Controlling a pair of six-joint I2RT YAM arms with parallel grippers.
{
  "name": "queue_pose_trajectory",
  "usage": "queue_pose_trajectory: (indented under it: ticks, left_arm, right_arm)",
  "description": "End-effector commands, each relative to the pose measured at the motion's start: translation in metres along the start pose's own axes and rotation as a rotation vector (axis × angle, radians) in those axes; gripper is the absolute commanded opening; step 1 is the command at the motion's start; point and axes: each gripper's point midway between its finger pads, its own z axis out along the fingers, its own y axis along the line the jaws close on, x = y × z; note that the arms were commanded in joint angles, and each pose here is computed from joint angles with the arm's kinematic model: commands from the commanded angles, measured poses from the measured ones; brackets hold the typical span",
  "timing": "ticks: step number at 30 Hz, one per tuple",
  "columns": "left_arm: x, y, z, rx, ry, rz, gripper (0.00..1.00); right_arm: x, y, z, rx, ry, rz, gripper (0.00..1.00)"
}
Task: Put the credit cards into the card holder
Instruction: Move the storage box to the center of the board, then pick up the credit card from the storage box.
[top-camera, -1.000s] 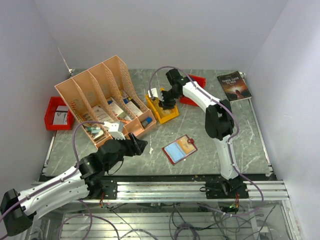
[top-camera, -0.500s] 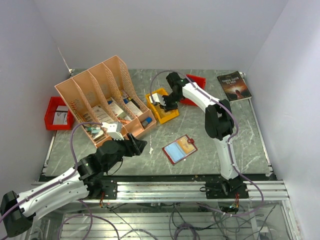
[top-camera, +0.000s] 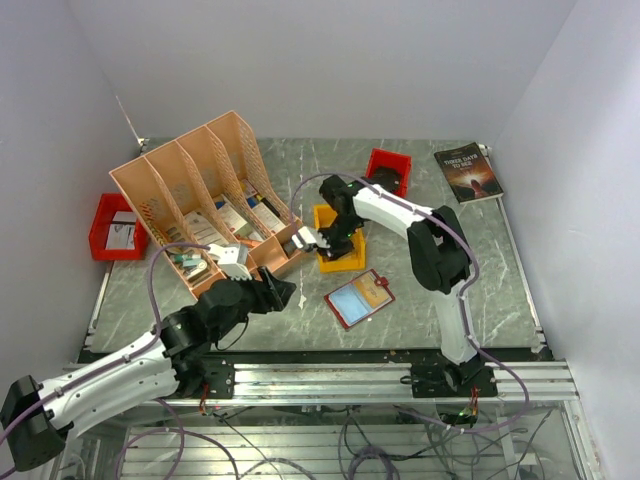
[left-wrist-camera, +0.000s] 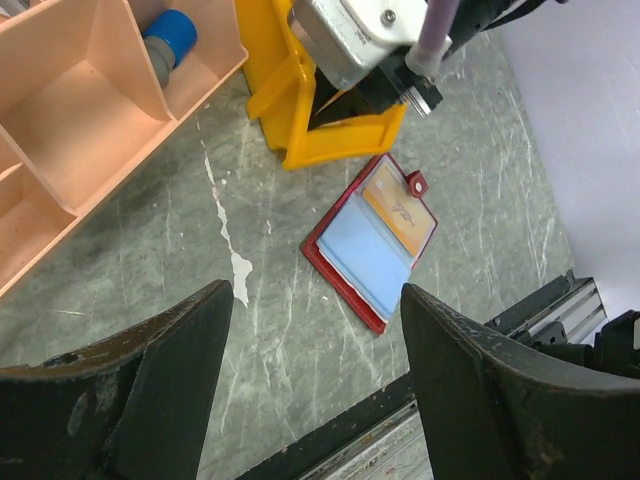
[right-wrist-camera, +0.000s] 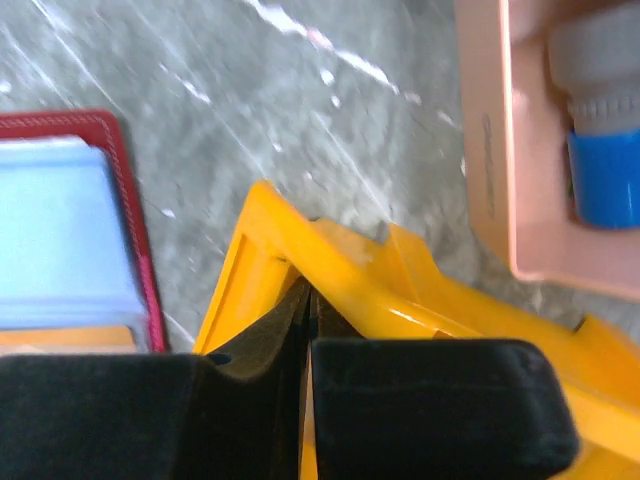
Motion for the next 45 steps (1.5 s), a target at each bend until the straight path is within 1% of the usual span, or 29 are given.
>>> queue_pose_trajectory:
  ticks: [1,3,6,11,14,17,21,27,29,34,43,45]
  left_arm:
    - [0.001,-0.007,0.004,0.036,-0.004,-0.02,0.79]
    - [0.002,-0.007,0.005,0.038,0.0,-0.022,0.78]
    - [0.003,-0.008,0.005,0.047,-0.002,-0.031,0.78]
    - [0.011,-0.013,0.011,0.098,0.002,-0.074,0.74]
    - [0.018,-0.018,0.017,0.126,0.019,-0.096,0.7]
    - [0.029,-0.02,0.027,0.134,0.053,-0.107,0.66]
    - [0.038,-0.024,0.04,0.135,0.086,-0.111,0.61]
    - [0.05,-0.026,0.059,0.128,0.112,-0.112,0.43]
    - [0.057,-0.026,0.067,0.121,0.131,-0.106,0.4]
    - [0.069,-0.028,0.084,0.119,0.163,-0.098,0.37]
    - [0.082,-0.026,0.107,0.098,0.179,-0.105,0.37]
    - [0.085,-0.026,0.111,0.092,0.187,-0.101,0.37]
  right_arm:
    - [-0.026,-0.01,-0.02,0.103,-0.021,0.049,0.05]
    - [-0.021,-0.02,-0.033,0.143,-0.01,0.089,0.1]
    - [-0.014,-0.032,-0.052,0.197,-0.007,0.172,0.19]
    - [0.003,-0.038,-0.061,0.237,0.04,0.282,0.45]
    - [0.014,-0.033,-0.057,0.192,0.049,0.351,0.53]
    - [0.02,-0.031,-0.055,0.159,0.039,0.392,0.58]
    - [0.019,-0.03,-0.048,0.143,0.038,0.409,0.62]
    - [0.025,-0.028,-0.034,0.124,0.057,0.425,0.63]
    - [0.027,-0.027,-0.031,0.119,0.062,0.432,0.63]
    - [0.026,-0.021,-0.026,0.095,0.052,0.436,0.62]
    - [0.026,-0.01,-0.017,0.067,0.039,0.452,0.61]
    - [0.024,-0.009,-0.017,0.058,0.028,0.451,0.58]
